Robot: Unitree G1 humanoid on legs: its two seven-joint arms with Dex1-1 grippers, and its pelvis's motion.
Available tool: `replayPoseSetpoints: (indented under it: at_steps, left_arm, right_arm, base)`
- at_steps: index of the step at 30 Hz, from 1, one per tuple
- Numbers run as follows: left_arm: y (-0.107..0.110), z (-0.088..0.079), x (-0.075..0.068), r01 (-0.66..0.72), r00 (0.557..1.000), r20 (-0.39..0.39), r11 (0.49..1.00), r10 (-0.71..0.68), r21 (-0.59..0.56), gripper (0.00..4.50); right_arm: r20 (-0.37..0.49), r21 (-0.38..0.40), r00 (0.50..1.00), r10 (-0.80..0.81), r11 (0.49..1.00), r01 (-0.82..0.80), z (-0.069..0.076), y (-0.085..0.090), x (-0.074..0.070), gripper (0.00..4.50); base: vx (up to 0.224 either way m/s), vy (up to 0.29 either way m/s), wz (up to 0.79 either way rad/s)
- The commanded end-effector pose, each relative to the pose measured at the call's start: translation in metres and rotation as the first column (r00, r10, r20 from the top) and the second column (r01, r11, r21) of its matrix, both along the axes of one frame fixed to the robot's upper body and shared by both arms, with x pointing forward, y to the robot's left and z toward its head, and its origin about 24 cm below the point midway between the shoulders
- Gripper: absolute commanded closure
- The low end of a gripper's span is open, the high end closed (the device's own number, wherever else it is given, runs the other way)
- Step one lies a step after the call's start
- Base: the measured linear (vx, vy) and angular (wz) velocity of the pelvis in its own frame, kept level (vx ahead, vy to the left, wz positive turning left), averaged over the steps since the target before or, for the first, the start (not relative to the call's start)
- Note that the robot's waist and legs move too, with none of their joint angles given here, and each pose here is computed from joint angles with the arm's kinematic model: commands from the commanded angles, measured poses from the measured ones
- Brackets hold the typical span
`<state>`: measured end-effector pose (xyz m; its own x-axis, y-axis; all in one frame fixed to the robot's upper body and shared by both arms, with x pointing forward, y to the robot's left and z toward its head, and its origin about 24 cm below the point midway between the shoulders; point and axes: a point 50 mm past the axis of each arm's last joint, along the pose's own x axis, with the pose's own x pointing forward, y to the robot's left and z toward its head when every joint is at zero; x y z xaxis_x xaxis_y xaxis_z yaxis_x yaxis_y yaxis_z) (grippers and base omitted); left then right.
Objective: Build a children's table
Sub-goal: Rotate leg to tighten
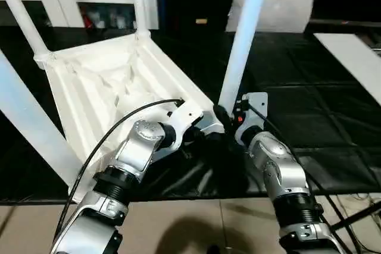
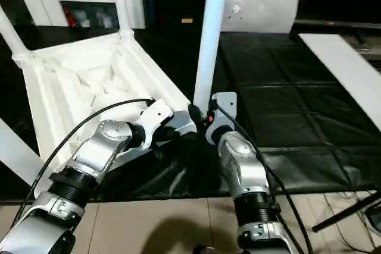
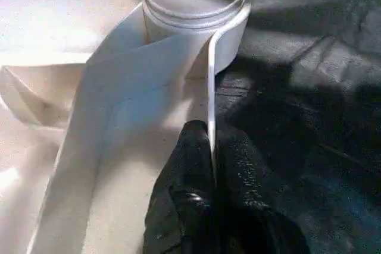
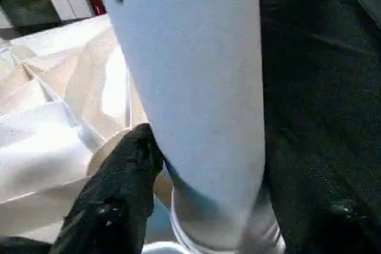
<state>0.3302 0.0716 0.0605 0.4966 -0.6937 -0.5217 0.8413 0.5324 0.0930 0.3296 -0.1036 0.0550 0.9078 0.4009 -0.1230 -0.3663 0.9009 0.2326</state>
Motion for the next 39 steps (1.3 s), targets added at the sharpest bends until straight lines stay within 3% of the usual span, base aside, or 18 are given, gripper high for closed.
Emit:
replayPoseSetpoints:
  at_steps: [1,7,8,12,14,19,20,22,23,24,25,27,31,33,39]
  left_arm:
    - [-0.031,0.010,-0.012,0.162,0.986,0.048,0.984,-0.158,-0.080,4.50]
    - [-0.016,0.003,-0.014,0.213,0.977,0.029,0.975,-0.211,-0.065,4.50]
    - [-0.008,0.001,-0.013,0.217,0.976,0.019,0.975,-0.217,-0.051,4.50]
    - [0.004,0.000,-0.013,0.257,0.966,0.004,0.966,-0.257,-0.025,4.50]
    - [0.016,-0.001,-0.014,0.323,0.946,-0.020,0.946,-0.323,0.000,4.50]
    - [0.028,-0.001,-0.019,0.415,0.909,-0.053,0.909,-0.414,0.019,4.50]
    - [0.033,0.000,-0.023,0.478,0.877,-0.075,0.878,-0.475,0.029,4.50]
    - [0.037,0.000,-0.026,0.526,0.848,-0.096,0.850,-0.522,0.033,4.50]
    - [0.040,0.000,-0.030,0.569,0.819,-0.117,0.822,-0.562,0.038,4.50]
    - [0.040,0.000,-0.030,0.569,0.819,-0.117,0.822,-0.562,0.038,4.50]
    - [0.044,0.000,-0.033,0.619,0.781,-0.141,0.784,-0.608,0.051,4.50]
    - [0.049,0.000,-0.038,0.676,0.733,-0.167,0.734,-0.660,0.064,4.50]
    - [0.051,0.001,-0.041,0.720,0.689,-0.191,0.691,-0.699,0.066,4.50]
    - [0.052,0.002,-0.042,0.735,0.672,-0.197,0.675,-0.713,0.066,4.50]
    - [0.052,0.002,-0.042,0.758,0.647,-0.208,0.649,-0.733,0.071,4.50]
  right_arm:
    - [-0.015,-0.014,0.992,0.125,0.992,-0.125,-0.006,0.023,-0.007,1.38]
    - [0.053,-0.085,0.989,0.139,0.987,-0.135,-0.005,-0.008,-0.011,0.94]
    - [0.080,-0.103,0.983,0.167,0.982,-0.159,-0.001,-0.020,-0.012,0.69]
    - [0.087,-0.114,0.956,0.282,0.956,-0.272,0.006,-0.037,-0.015,0.52]
    - [0.092,-0.189,0.885,0.457,0.880,-0.435,0.013,-0.050,-0.022,0.52]
    - [0.082,-0.232,0.767,0.636,0.761,-0.606,0.021,-0.059,-0.029,0.52]
    - [0.052,-0.235,0.700,0.712,0.690,-0.684,0.023,-0.063,-0.033,0.52]
    - [0.025,-0.241,0.641,0.767,0.627,-0.741,0.024,-0.065,-0.035,0.52]
    - [-0.003,-0.245,0.590,0.807,0.572,-0.783,0.025,-0.066,-0.036,0.52]
    - [-0.003,-0.245,0.590,0.807,0.572,-0.783,0.025,-0.066,-0.036,0.52]
    - [-0.035,-0.256,0.529,0.848,0.504,-0.825,0.025,-0.068,-0.037,0.52]
    - [-0.065,-0.273,0.464,0.883,0.432,-0.860,0.025,-0.068,-0.037,0.52]
    - [-0.072,-0.285,0.407,0.910,0.373,-0.883,0.026,-0.065,-0.034,0.68]
    - [-0.085,-0.255,0.348,0.934,0.318,-0.913,0.026,-0.062,-0.036,0.68]
    - [-0.122,-0.176,0.220,0.968,0.197,-0.964,0.025,-0.057,-0.041,1.27]
  base:
    - [0.000,0.000,0.00]
    - [0.005,-0.008,0.00]
    - [0.000,0.000,0.00]
    - [0.000,0.000,0.00]
    - [0.000,0.000,0.00]
    - [0.000,0.000,0.00]
    - [0.000,0.000,0.00]
    - [0.000,0.000,0.00]
    - [0.000,0.000,0.00]
    - [0.000,0.000,0.00]
    - [0.000,0.000,0.00]
    - [0.000,0.000,0.00]
    - [0.000,0.000,0.00]
    - [0.000,0.000,0.00]
    - [0.000,0.000,0.00]
